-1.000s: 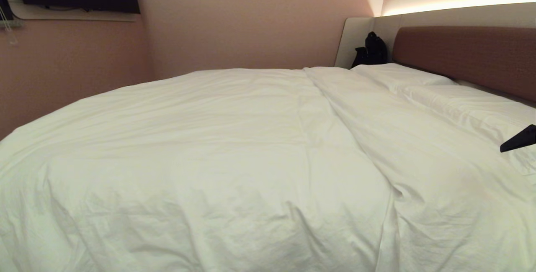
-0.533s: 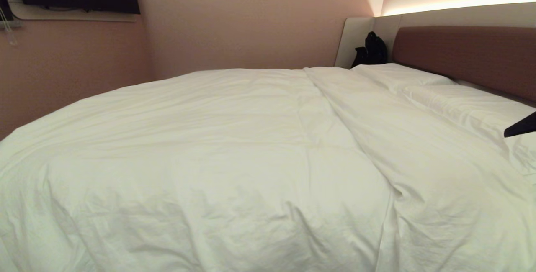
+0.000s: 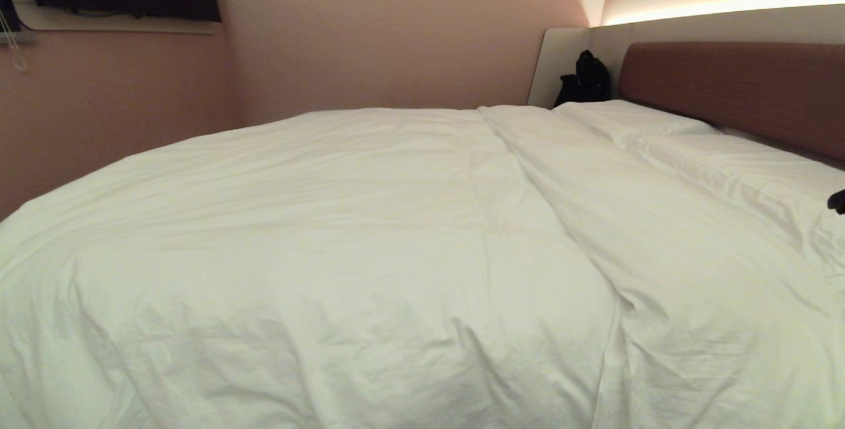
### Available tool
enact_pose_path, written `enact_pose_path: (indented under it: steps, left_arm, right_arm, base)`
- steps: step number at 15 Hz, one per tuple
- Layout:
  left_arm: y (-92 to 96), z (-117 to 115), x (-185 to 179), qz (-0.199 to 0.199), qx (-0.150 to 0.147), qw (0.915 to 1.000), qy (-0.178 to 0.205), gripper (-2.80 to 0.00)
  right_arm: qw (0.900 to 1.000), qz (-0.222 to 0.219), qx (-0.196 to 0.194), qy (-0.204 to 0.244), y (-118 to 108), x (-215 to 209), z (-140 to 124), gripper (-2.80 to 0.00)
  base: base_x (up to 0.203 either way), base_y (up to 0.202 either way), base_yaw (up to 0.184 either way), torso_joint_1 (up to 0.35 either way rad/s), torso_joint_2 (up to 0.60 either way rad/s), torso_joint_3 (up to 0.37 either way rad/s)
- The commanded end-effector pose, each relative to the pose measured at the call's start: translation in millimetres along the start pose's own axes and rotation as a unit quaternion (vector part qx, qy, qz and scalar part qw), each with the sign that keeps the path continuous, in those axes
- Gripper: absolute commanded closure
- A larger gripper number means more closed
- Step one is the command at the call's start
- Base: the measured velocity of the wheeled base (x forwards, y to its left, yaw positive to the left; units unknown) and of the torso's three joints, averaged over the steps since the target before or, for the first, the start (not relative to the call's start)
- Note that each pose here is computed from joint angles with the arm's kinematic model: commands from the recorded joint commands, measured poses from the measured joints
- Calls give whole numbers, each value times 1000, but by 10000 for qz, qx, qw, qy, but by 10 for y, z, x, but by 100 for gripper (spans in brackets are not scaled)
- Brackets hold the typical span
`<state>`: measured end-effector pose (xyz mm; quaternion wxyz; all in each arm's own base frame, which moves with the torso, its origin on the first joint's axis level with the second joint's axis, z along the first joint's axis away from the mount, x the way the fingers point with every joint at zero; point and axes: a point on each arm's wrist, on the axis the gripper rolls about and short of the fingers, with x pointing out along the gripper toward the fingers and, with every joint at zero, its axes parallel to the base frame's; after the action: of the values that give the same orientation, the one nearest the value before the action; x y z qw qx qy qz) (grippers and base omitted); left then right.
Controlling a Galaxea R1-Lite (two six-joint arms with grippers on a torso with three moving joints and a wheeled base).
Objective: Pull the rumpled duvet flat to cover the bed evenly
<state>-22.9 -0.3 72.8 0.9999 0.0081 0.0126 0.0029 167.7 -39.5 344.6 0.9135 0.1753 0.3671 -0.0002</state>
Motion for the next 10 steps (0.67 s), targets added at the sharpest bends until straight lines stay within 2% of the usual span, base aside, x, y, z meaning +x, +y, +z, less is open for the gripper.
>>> enact_pose_path:
  steps: [1,10]
  left_arm:
    - [0,0,1,1,2,10000,5,0]
    - [0,0,1,1,2,10000,5,0]
  right_arm:
    - [9999,78,0,-131,69,-176,-103,0]
    - [9995,80,8,-302,157,-650,-592,0]
  base:
    - [0,0,0,0,0,0]
    - [0,0,0,0,0,0]
